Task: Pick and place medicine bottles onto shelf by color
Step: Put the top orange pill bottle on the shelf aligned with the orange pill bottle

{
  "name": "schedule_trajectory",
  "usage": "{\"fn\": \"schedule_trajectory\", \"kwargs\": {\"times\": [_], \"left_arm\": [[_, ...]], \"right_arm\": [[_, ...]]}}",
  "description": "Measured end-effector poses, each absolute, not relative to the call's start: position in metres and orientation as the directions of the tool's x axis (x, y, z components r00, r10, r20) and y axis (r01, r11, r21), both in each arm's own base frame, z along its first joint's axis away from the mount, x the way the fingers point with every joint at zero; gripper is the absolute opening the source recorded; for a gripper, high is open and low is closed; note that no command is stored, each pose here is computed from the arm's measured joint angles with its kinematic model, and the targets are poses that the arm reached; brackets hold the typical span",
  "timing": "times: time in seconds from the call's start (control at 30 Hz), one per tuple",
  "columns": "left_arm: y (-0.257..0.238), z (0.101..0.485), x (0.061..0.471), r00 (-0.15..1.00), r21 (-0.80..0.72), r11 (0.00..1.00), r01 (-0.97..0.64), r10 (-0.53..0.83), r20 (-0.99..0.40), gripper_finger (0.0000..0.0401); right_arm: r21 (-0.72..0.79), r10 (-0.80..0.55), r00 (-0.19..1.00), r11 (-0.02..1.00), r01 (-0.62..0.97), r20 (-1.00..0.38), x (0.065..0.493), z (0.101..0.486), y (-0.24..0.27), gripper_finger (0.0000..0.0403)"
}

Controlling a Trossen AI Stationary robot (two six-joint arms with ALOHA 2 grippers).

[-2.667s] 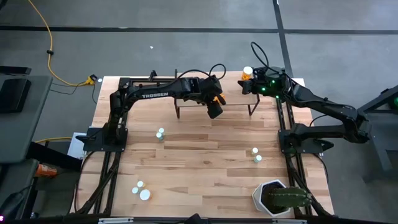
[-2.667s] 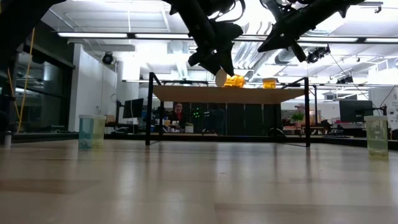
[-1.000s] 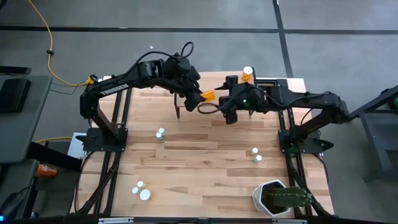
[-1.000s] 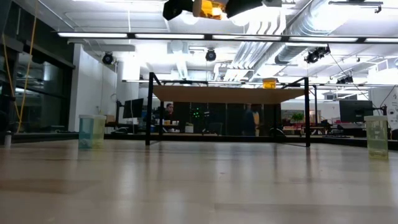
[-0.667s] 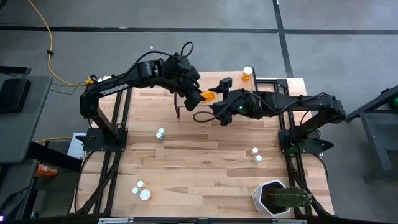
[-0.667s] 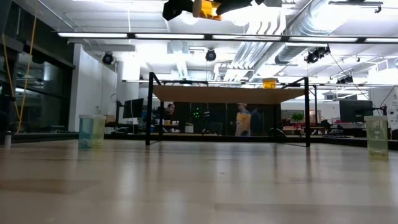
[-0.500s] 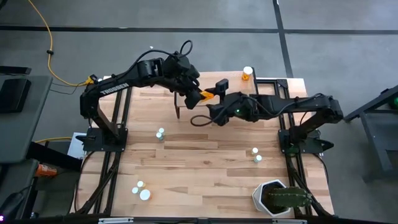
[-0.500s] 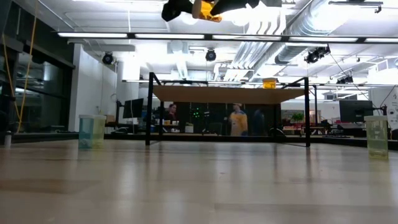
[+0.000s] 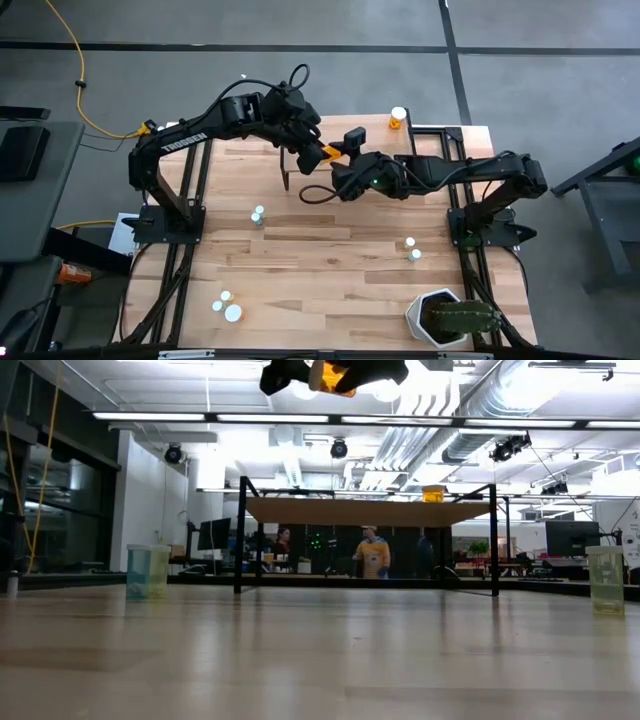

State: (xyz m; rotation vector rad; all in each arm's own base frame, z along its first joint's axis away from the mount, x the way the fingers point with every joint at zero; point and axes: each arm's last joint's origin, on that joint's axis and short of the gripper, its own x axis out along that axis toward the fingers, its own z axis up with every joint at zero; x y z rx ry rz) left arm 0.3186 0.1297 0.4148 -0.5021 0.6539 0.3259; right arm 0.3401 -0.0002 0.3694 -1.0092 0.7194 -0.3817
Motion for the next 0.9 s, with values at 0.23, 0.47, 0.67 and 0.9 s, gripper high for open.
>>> {"fn": "schedule_trajectory", "kwargs": {"times": [0.23,0.47,0.67,0.9], "left_arm": [[0.130,0.415,0.319,0.750,-0.337,0.832,-0.441,0.135,-0.648,0.0179],[0.131,0.415,0.319,0.747,-0.321,0.829,-0.458,0.163,-0.644,0.0181],[0.136,0.416,0.318,0.751,-0.303,0.832,-0.464,0.188,-0.633,0.0207],[0.153,0.420,0.307,0.743,-0.303,0.813,-0.497,0.219,-0.632,0.0236]], "right_arm": [[-0.867,-0.593,0.721,0.498,-0.020,-0.358,0.341,0.370,0.000,0.0188],[-0.860,-0.595,0.719,0.511,-0.006,-0.359,0.341,0.370,0.000,0.0165],[-0.861,-0.600,0.713,0.508,-0.010,-0.362,0.340,0.370,-0.001,0.0164],[-0.845,-0.605,0.690,0.534,-0.020,-0.398,0.333,0.369,-0.002,0.0163]]}}
